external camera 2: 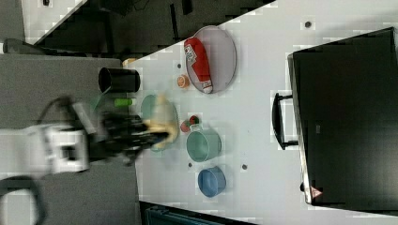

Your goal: Pick banana from table and place on oven.

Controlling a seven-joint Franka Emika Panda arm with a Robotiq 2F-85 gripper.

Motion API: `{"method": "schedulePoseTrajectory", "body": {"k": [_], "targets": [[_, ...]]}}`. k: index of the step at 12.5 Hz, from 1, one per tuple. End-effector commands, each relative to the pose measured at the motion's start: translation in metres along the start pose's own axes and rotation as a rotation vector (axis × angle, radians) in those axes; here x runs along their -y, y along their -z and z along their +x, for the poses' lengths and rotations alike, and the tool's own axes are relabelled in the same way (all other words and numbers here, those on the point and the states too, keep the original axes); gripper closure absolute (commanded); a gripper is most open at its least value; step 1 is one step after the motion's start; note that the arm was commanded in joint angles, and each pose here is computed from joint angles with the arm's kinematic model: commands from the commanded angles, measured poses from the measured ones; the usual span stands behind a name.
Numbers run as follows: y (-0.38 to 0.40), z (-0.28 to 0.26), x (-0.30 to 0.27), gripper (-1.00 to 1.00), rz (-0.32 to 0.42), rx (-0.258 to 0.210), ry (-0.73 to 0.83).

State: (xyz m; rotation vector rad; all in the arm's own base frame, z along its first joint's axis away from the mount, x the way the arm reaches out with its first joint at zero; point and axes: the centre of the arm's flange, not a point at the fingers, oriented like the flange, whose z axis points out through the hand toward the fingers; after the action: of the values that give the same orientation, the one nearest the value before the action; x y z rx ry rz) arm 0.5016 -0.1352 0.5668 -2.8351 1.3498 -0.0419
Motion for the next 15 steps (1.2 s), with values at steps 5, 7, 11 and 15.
{"method": "schedulePoseTrajectory", "body": {"k": [5, 7, 11, 15], "targets": [[-0.089, 0.141, -0.158, 0.47, -0.08, -0.052, 0.269], [-0.106, 0.152, -0.175, 0.38, -0.107, -0.035, 0.288], [-0.114, 0.154, -0.177, -0.49, -0.118, -0.023, 0.282], [-0.105, 0.155, -0.162, -1.0, -0.111, -0.052, 0.307]]}}
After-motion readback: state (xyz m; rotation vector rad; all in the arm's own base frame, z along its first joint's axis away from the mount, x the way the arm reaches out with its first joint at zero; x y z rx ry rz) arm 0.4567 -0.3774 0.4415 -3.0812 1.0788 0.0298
